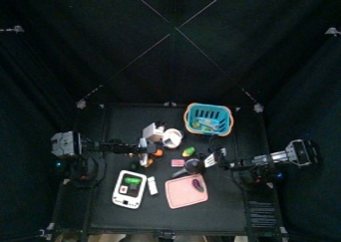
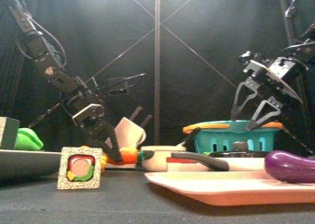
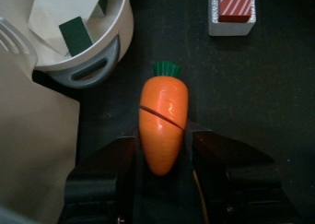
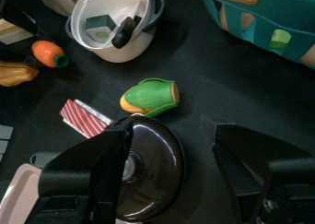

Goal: Place carrot on plate

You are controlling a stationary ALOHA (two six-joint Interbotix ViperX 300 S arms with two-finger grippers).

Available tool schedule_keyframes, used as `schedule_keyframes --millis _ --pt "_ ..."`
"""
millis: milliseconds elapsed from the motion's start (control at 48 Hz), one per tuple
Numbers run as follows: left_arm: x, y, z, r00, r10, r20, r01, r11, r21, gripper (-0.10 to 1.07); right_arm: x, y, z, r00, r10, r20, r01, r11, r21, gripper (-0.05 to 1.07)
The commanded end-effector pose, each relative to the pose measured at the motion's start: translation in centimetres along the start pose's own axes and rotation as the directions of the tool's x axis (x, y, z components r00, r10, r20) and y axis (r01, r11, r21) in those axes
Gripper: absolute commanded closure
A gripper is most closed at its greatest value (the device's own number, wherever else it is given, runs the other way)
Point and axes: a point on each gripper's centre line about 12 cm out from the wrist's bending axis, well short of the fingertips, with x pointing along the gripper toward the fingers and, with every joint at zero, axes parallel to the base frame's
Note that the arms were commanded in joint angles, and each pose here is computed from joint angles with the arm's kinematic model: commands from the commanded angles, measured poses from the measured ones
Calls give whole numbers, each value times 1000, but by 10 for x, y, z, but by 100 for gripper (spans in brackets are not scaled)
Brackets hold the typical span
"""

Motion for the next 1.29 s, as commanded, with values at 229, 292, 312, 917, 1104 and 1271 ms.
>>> schedule_keyframes --millis 229,292,312,917,1104,1271 --pt "-14 -34 27 994 -66 88 60 996 71 26 -1 2 3 1000 6 9 -6 1000 7 10" --pt "-17 -43 32 991 -86 103 77 993 89 26 -1 1 3 1000 5 8 -5 1000 7 10" --pt "-18 -46 34 990 -92 109 82 992 93 26 -1 2 3 1000 6 8 -6 1000 9 10" --pt "-26 -148 91 926 -304 223 241 933 268 26 -1 2 3 1000 6 9 -6 1000 11 10" --pt "-9 -169 94 919 -336 205 267 915 303 26 0 1 3 1000 1 8 -1 1000 10 10" --pt "10 -177 98 921 -340 190 271 910 315 26 1 1 2 1000 -3 4 3 1000 12 10"
